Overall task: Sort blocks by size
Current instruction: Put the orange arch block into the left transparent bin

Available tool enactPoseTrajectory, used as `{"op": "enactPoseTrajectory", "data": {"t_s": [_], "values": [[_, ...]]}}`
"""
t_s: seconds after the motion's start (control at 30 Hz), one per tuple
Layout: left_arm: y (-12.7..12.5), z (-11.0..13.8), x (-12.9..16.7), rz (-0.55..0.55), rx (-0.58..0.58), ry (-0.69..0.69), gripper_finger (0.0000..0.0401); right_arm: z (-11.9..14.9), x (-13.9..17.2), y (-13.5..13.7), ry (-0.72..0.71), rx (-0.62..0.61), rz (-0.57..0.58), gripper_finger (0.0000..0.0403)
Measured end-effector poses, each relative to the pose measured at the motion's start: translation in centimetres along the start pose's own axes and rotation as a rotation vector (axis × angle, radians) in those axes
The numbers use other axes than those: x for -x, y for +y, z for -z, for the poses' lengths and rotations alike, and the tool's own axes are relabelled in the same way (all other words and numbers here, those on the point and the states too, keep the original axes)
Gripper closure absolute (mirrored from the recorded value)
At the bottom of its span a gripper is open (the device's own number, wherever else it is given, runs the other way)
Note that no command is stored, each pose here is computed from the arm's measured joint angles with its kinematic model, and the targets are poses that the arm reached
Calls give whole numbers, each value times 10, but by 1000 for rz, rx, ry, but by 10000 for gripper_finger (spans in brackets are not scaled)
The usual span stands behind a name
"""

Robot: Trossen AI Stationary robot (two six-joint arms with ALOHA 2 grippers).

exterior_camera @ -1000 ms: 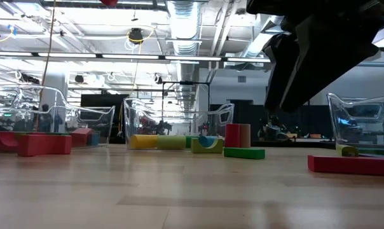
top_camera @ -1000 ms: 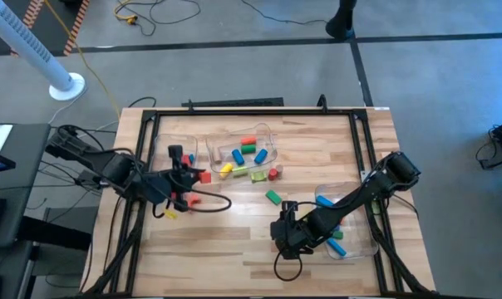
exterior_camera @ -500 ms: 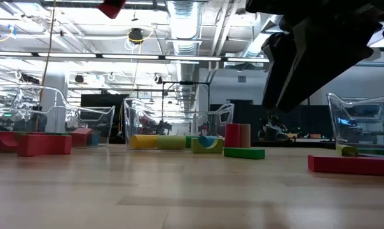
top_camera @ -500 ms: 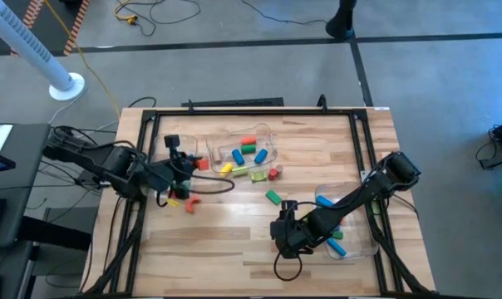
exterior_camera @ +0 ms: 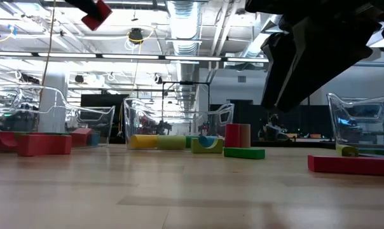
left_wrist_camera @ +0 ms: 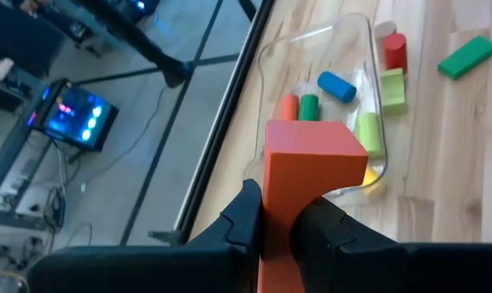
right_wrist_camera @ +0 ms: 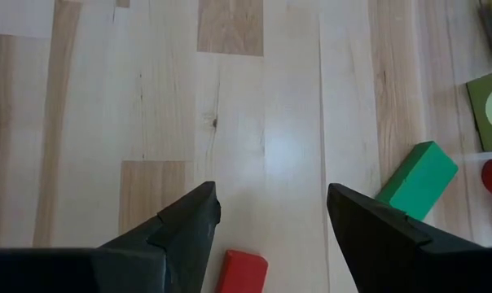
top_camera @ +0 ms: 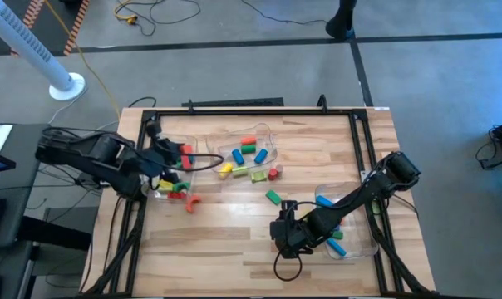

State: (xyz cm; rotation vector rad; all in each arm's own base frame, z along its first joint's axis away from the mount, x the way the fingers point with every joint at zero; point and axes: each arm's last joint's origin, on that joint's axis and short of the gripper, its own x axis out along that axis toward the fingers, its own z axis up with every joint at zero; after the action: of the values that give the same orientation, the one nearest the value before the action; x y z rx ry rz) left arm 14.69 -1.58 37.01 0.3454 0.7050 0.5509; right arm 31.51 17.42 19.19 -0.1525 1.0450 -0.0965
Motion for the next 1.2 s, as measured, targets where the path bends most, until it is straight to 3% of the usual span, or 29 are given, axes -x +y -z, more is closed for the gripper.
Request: {"op": "enactPoseTrajectory", "data": {"t_s": [0.7, 0.9, 1.2], "values": [[9, 25, 5, -71, 95, 133, 356, -3, 0, 0, -24, -12, -2, 137], [0, 49, -8, -124, 107, 108, 356, -3, 0, 0, -29, -15, -4, 137], [-2, 88, -18, -111, 256, 51, 356, -3, 0, 0, -28, -13, -4, 137]]}}
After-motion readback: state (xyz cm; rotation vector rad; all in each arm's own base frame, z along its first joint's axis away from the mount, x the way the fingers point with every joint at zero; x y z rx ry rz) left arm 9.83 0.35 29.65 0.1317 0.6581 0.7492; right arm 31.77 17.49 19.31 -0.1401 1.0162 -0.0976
